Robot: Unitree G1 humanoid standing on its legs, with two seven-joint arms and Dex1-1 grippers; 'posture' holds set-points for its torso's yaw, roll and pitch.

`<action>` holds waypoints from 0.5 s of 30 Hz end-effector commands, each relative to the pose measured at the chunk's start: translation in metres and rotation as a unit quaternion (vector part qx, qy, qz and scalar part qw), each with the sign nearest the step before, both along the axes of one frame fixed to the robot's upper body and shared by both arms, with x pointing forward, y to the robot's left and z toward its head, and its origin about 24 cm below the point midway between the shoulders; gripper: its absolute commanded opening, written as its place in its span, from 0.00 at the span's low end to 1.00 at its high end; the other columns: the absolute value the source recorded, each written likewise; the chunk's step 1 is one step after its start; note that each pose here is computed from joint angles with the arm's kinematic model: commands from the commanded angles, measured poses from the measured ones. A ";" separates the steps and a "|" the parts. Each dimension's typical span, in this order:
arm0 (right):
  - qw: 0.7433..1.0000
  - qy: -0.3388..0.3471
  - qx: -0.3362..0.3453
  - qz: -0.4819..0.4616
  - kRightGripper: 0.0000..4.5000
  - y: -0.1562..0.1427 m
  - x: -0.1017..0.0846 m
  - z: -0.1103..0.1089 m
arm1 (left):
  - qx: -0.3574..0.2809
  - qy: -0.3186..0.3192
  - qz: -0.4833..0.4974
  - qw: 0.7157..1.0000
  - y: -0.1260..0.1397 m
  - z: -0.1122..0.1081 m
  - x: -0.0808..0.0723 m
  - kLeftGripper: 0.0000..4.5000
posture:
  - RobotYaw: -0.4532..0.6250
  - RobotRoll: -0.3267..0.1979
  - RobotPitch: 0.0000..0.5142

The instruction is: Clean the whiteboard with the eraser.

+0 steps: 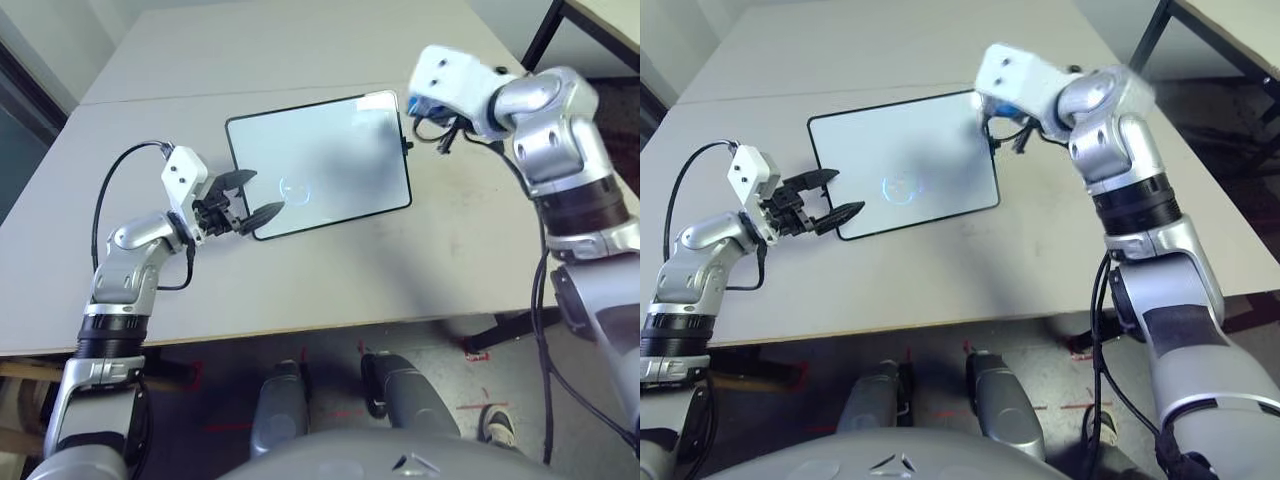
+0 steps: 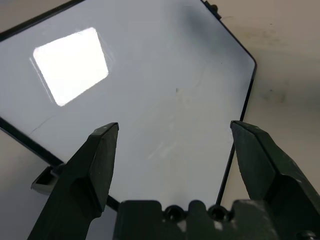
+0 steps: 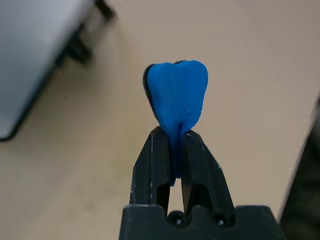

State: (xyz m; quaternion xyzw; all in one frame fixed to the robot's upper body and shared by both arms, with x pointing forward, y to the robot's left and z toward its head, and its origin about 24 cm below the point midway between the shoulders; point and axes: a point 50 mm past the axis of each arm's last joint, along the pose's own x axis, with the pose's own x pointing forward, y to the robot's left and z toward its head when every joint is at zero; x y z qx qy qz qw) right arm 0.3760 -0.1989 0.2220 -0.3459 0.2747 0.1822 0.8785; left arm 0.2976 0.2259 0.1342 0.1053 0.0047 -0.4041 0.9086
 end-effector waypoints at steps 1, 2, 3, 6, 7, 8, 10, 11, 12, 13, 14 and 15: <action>0.996 0.044 0.047 -0.058 0.02 -0.012 0.001 -0.012 | 0.003 -0.005 -0.004 1.000 -0.002 0.000 0.002 1.00 | 0.27 0.62 0.20; 0.993 0.062 0.062 -0.078 0.02 -0.016 0.001 -0.018 | 0.003 -0.006 -0.004 1.000 -0.002 0.000 0.001 1.00 | 0.28 0.62 0.20; 0.989 0.080 0.073 -0.098 0.02 -0.020 0.001 -0.025 | 0.003 -0.006 -0.004 1.000 -0.002 -0.001 0.001 1.00 | 0.28 0.62 0.20; 0.982 0.112 0.089 -0.125 0.02 -0.024 0.000 -0.038 | 0.018 -0.002 -0.009 1.000 -0.003 -0.005 -0.001 1.00 | 0.29 0.62 0.19; 0.980 0.119 0.091 -0.130 0.02 -0.024 0.000 -0.041 | 0.021 -0.001 -0.010 1.000 -0.003 -0.005 -0.001 1.00 | 0.29 0.62 0.19; 0.978 0.126 0.094 -0.134 0.02 -0.024 0.000 -0.044 | 0.020 -0.001 -0.011 1.000 -0.004 -0.005 -0.002 1.00 | 0.29 0.62 0.19; 0.976 0.136 0.095 -0.142 0.02 -0.025 0.000 -0.050 | 0.017 -0.003 -0.011 1.000 -0.004 -0.005 -0.002 1.00 | 0.30 0.62 0.19; 0.975 0.139 0.095 -0.145 0.02 -0.025 0.000 -0.052 | 0.017 -0.003 -0.011 1.000 -0.004 -0.005 -0.002 1.00 | 0.30 0.62 0.19; 0.975 0.141 0.093 -0.145 0.02 -0.025 0.001 -0.055 | 0.018 -0.003 -0.012 1.000 -0.004 -0.005 -0.002 1.00 | 0.30 0.62 0.19; 0.974 0.143 0.094 -0.147 0.02 -0.025 0.001 -0.057 | 0.018 -0.004 -0.012 1.000 -0.004 -0.004 -0.003 1.00 | 0.30 0.62 0.19; 0.974 0.147 0.092 -0.147 0.02 -0.024 0.001 -0.060 | 0.019 -0.004 -0.012 1.000 -0.004 -0.004 -0.003 1.00 | 0.30 0.62 0.19; 0.973 0.150 0.091 -0.149 0.02 -0.023 0.002 -0.062 | 0.020 -0.004 -0.012 1.000 -0.004 -0.004 -0.003 1.00 | 0.30 0.62 0.19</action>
